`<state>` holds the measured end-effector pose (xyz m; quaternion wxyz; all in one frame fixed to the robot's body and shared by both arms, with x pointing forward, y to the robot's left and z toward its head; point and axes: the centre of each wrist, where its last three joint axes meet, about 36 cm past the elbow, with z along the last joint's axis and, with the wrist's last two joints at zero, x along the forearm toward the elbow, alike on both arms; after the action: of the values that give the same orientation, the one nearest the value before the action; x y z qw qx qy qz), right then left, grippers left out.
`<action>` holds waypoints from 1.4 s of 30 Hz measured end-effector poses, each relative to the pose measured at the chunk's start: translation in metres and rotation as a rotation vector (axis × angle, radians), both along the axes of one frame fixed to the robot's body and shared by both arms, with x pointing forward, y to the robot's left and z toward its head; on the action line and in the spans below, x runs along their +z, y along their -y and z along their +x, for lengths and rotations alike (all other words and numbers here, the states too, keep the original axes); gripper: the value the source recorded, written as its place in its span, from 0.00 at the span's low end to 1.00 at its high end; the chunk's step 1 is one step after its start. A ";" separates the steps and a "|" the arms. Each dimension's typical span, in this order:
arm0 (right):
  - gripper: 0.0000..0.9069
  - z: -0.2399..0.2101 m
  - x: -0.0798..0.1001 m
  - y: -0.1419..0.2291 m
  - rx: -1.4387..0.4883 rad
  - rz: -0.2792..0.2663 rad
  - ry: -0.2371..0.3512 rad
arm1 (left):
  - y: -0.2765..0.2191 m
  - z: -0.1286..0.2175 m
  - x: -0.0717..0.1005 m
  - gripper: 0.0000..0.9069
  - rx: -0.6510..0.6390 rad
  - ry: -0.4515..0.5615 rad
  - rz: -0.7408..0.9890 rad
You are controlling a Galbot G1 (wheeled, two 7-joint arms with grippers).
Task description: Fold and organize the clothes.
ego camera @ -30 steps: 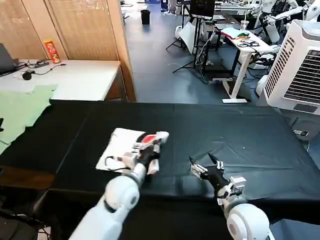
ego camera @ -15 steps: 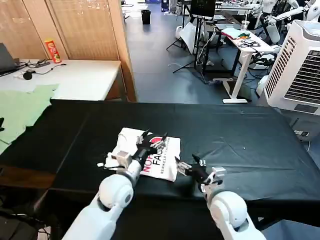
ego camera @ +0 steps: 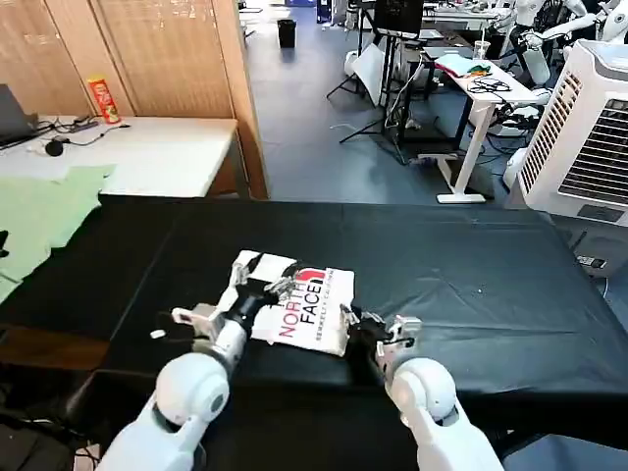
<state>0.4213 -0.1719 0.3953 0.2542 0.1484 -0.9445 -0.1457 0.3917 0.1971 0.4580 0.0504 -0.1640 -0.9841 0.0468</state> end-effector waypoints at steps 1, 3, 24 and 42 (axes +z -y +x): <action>0.08 0.001 -0.002 0.001 0.000 0.002 -0.003 | -0.003 -0.002 0.002 0.97 0.007 0.005 0.001; 0.06 0.002 -0.004 0.003 0.001 0.007 -0.007 | -0.008 -0.006 0.004 0.97 0.018 0.011 0.002; 0.97 -0.047 0.035 0.059 0.006 -0.226 0.260 | -0.046 -0.041 -0.020 0.97 0.173 -0.011 0.054; 0.97 -0.190 0.024 0.064 -0.204 -0.425 0.409 | -0.057 -0.123 -0.014 0.97 0.247 -0.173 0.150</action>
<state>0.2315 -0.2358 0.4197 0.0683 0.0225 -0.9954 0.0632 0.2688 0.2542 0.4443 0.1409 -0.0330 -0.9894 -0.0073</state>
